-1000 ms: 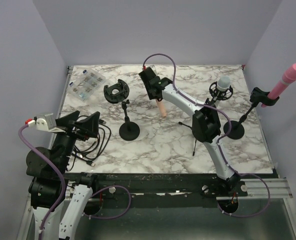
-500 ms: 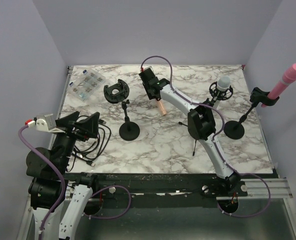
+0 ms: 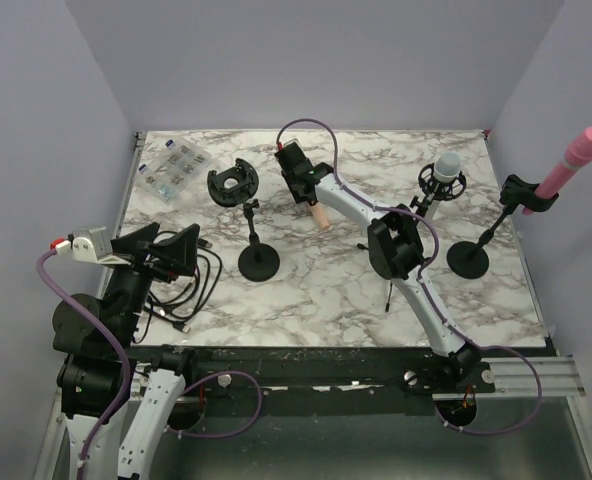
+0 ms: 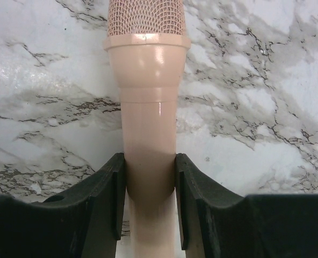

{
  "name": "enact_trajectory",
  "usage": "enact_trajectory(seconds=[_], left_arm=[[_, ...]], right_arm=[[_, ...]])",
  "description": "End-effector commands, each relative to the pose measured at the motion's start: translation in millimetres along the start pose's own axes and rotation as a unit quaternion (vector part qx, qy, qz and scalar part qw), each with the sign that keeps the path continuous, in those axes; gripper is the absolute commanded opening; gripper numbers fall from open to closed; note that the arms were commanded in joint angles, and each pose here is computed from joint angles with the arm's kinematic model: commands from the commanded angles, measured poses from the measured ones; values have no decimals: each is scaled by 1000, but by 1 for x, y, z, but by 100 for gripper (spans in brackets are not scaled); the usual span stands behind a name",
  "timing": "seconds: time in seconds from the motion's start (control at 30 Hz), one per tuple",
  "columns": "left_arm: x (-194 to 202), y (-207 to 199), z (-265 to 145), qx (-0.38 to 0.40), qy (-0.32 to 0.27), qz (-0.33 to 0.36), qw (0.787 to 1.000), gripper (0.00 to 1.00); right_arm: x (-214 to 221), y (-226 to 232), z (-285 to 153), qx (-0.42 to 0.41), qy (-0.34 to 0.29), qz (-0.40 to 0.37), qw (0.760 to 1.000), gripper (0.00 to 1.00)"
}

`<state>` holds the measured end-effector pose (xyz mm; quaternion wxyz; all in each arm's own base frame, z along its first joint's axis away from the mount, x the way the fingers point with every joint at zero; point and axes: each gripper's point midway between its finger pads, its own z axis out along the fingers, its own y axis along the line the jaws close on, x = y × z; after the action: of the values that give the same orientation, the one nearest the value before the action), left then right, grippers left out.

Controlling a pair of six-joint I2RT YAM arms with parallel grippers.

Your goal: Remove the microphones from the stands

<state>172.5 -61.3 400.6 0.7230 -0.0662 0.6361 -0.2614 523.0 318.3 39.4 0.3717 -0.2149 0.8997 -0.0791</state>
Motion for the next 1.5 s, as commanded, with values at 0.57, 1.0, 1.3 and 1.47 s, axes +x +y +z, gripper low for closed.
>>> enact_trajectory(seconds=[0.57,1.0,1.3,1.47], left_arm=[[17,-4,14,18,33,-26,999,99],[59,0,33,27,97,-80,992,99],[81,-1,51,34,127,-144,981,99],[79,0,65,30,145,-165,975,99]], right_arm=[[-32,6,-24,-45,-24,0,999,75],[-96,-5,-192,-176,-114,71,975,100],[-61,24,-253,-292,-90,126,944,100],[-53,39,-282,-314,-99,134,934,100]])
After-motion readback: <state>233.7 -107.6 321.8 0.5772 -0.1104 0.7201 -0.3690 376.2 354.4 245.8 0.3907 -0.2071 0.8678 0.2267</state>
